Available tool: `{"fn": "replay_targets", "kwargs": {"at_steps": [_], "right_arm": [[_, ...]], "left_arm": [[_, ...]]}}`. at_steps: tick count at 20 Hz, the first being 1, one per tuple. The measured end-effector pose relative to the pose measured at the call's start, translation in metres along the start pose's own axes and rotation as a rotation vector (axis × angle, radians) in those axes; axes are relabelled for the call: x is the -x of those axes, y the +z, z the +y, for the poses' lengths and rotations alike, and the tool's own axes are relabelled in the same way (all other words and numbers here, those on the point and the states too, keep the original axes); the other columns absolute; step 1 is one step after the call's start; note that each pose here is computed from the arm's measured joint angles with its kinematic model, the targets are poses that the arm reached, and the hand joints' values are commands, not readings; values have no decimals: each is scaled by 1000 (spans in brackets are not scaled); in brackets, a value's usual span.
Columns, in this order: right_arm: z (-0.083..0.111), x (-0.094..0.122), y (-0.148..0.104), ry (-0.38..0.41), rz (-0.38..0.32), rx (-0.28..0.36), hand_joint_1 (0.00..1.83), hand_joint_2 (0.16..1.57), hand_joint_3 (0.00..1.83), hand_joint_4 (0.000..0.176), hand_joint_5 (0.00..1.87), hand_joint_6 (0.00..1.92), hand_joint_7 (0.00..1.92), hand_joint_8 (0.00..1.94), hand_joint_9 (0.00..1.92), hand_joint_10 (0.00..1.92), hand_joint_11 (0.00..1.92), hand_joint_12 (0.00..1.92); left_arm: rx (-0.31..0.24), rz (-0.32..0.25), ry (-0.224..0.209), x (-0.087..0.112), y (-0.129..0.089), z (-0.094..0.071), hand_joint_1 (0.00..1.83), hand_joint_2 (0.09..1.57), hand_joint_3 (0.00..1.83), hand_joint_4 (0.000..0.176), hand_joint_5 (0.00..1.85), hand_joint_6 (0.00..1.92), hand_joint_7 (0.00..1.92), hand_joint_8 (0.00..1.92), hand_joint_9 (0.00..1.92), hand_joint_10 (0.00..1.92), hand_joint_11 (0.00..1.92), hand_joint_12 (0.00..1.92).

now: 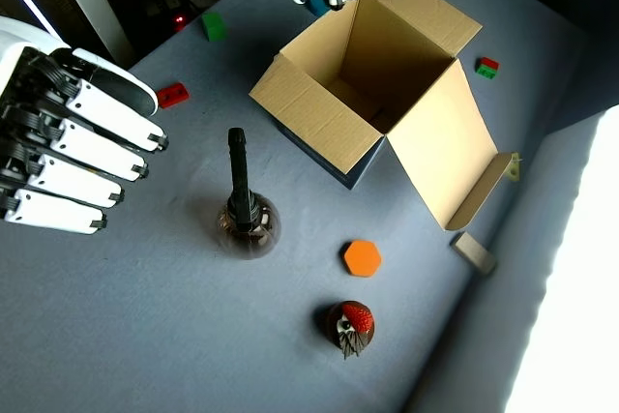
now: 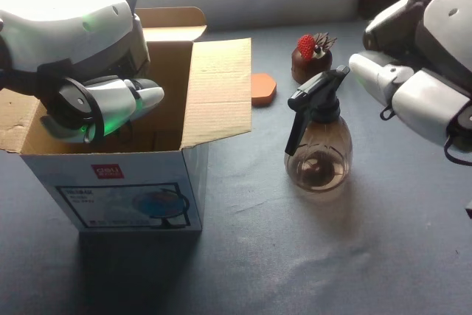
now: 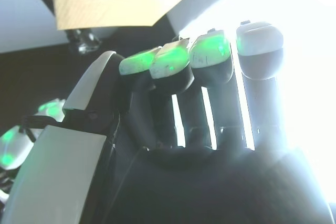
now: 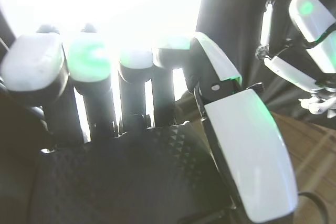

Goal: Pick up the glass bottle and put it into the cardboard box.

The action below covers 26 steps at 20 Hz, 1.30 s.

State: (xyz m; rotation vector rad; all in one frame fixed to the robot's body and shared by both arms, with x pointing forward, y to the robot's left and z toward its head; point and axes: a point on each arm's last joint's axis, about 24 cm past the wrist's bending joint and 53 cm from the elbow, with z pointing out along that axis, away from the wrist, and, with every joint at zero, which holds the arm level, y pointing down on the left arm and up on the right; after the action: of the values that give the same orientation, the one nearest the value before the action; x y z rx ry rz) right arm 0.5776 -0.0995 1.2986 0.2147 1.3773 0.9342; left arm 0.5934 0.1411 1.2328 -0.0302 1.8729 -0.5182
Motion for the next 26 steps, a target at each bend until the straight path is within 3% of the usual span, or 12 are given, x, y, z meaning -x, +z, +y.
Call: {"fn": "replay_targets", "kwargs": {"at_steps": [2,5,7,10,13,17,19,22,26], "right_arm": [[-1,0,0,1,-1,-3,370,883,327,0,95,282,150,114,76,120,0,88],[-4,-1,0,6,4,-12,380,1016,66,0,171,90,195,2,98,53,0,0],[-2,1,0,-1,-3,-3,380,1020,57,0,173,80,196,1,100,50,0,0],[-5,0,2,-1,6,-8,383,1018,47,0,162,67,185,0,92,42,0,0],[-10,-3,7,18,30,15,473,999,31,0,157,57,175,0,92,38,0,0],[9,-29,1,-29,145,206,816,972,14,0,143,43,149,0,73,26,0,0],[3,-41,2,-37,214,215,992,1003,28,0,135,36,147,0,68,22,0,0],[-14,-41,9,-14,277,201,1124,1017,33,0,93,14,104,0,21,2,0,0],[-7,-48,5,41,376,286,1153,1020,35,0,71,4,103,3,17,3,0,0]], "left_arm": [[16,-2,-3,0,-1,2,0,1113,167,23,74,67,102,55,56,70,0,154],[52,5,-27,-2,-3,8,0,1187,18,22,92,4,124,1,79,7,0,103],[53,7,-22,-3,-4,7,0,1187,16,22,92,4,124,0,79,6,0,103],[92,34,-57,-14,-12,6,0,1188,13,22,93,3,124,0,80,6,0,103],[126,27,-71,-17,-28,-5,0,1189,12,22,91,2,124,0,80,5,0,103],[187,29,-127,-20,-55,-15,0,1190,11,22,91,2,124,0,80,4,0,103],[219,52,-146,-30,-69,-18,0,1191,10,23,91,2,123,0,79,4,0,103],[261,85,-168,-48,-88,-20,0,1192,9,23,91,1,123,0,79,3,0,103],[335,155,-236,-88,-111,-13,0,1192,8,22,95,3,122,0,81,3,0,103]]}}
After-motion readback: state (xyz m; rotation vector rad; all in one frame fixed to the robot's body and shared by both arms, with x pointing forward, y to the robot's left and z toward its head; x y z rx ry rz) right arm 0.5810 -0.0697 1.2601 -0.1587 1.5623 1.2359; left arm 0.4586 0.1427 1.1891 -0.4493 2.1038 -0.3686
